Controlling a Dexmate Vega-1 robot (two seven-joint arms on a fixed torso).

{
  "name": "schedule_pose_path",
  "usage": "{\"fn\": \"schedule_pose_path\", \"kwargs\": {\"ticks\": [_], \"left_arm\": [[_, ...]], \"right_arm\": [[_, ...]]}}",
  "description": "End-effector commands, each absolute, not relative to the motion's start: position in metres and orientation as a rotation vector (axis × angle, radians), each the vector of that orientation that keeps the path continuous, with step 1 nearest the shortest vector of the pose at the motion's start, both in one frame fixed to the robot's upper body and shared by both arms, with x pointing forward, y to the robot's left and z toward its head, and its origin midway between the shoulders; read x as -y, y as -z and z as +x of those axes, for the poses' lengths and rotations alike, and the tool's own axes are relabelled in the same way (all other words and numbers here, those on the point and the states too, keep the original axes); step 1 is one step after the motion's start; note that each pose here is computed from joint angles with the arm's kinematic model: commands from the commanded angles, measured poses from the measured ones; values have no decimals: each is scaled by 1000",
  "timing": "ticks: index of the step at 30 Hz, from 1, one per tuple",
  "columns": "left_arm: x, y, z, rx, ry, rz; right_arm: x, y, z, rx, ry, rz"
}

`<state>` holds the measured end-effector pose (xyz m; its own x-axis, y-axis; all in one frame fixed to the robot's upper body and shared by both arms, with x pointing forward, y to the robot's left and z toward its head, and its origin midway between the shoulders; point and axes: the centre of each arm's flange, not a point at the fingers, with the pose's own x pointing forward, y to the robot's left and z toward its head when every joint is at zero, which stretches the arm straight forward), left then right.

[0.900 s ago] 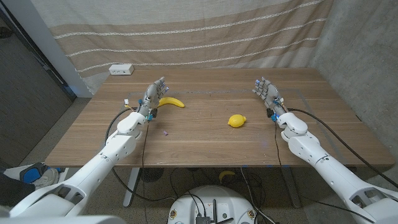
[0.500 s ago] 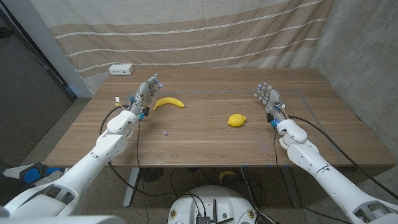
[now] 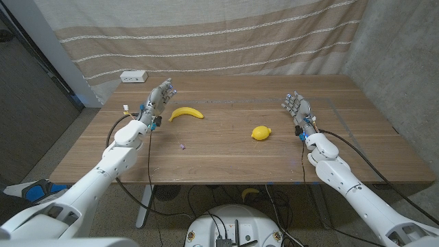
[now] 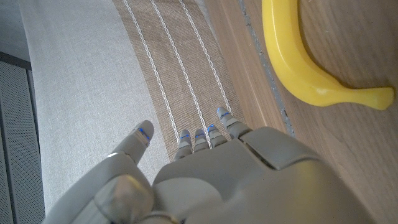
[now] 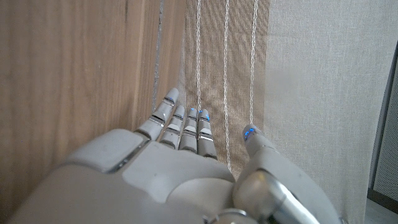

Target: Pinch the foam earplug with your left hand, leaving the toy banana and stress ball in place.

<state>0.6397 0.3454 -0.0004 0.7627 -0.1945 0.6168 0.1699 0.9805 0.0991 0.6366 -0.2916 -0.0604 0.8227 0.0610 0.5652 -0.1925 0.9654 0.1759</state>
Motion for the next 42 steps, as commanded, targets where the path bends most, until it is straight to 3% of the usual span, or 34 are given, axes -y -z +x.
{"fn": "schedule_pose_path", "kwargs": {"ticks": [1,42], "left_arm": [[-347,-9,639,696,167,104],[-350,-42,581,836,22,539]], "right_arm": [[293,62,637,584,-121,238],[286,71,625,576,-120,233]]}}
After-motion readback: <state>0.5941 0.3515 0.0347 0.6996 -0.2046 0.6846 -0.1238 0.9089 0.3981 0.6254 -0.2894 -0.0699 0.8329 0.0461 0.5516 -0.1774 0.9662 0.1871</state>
